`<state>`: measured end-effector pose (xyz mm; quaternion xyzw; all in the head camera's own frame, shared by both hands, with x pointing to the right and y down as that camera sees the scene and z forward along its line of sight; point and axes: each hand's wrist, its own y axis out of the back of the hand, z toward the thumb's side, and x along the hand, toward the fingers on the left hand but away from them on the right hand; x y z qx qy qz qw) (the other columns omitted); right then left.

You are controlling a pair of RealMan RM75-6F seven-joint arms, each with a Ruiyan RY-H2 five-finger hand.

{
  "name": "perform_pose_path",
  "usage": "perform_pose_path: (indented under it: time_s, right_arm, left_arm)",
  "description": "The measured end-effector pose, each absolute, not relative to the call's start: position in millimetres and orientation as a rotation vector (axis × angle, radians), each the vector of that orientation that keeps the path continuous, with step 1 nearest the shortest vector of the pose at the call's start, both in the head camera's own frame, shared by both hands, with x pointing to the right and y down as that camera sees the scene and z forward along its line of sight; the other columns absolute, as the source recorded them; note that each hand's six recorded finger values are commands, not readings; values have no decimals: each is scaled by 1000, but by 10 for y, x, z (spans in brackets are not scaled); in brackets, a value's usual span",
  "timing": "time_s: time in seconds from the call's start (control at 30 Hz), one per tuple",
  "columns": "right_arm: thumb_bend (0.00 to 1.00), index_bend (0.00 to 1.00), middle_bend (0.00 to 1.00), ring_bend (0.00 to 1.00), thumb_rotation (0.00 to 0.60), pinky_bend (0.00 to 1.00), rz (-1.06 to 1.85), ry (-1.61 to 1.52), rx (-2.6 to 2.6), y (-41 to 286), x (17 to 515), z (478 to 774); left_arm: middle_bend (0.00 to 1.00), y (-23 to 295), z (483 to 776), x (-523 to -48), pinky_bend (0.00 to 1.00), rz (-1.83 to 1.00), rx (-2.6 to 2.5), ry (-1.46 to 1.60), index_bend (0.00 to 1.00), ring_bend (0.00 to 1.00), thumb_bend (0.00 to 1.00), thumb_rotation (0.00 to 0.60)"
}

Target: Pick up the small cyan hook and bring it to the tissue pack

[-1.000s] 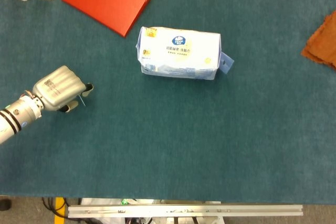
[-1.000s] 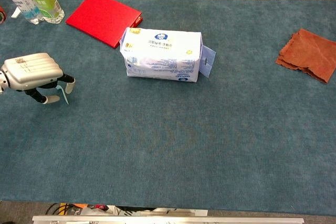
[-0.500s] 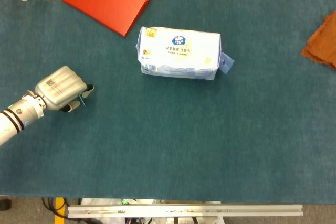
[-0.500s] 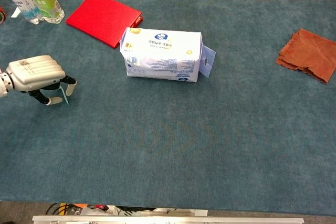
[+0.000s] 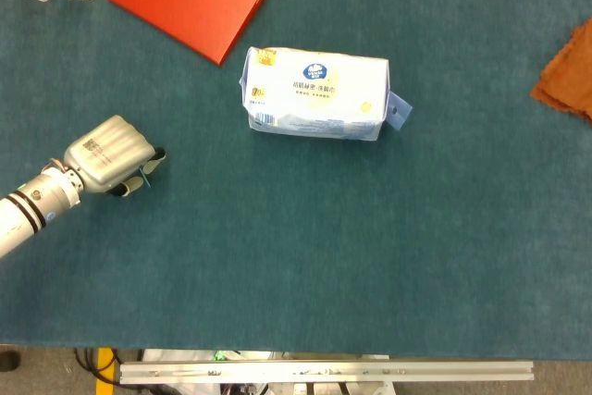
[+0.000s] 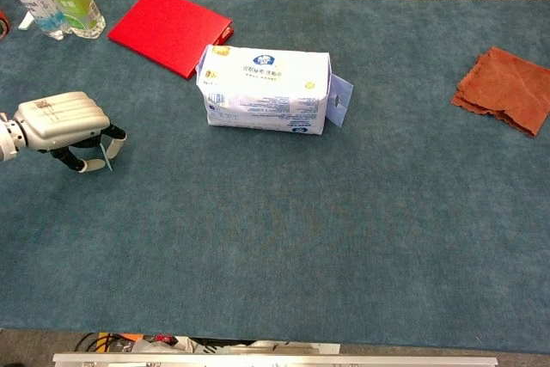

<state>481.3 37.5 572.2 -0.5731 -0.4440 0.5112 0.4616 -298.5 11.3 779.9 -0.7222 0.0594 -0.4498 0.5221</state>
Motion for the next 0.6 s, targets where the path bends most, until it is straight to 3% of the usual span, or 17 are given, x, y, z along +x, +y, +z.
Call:
perform_pose_path:
  time_s: [0.6]
  right_arm:
    - [437, 204, 332, 261, 600, 324, 1264, -1094, -1407, 384, 4825, 5719]
  left_arm:
    - [1000, 121, 7871, -2971, 993, -1099, -1749, 153, 560, 1000, 426, 600]
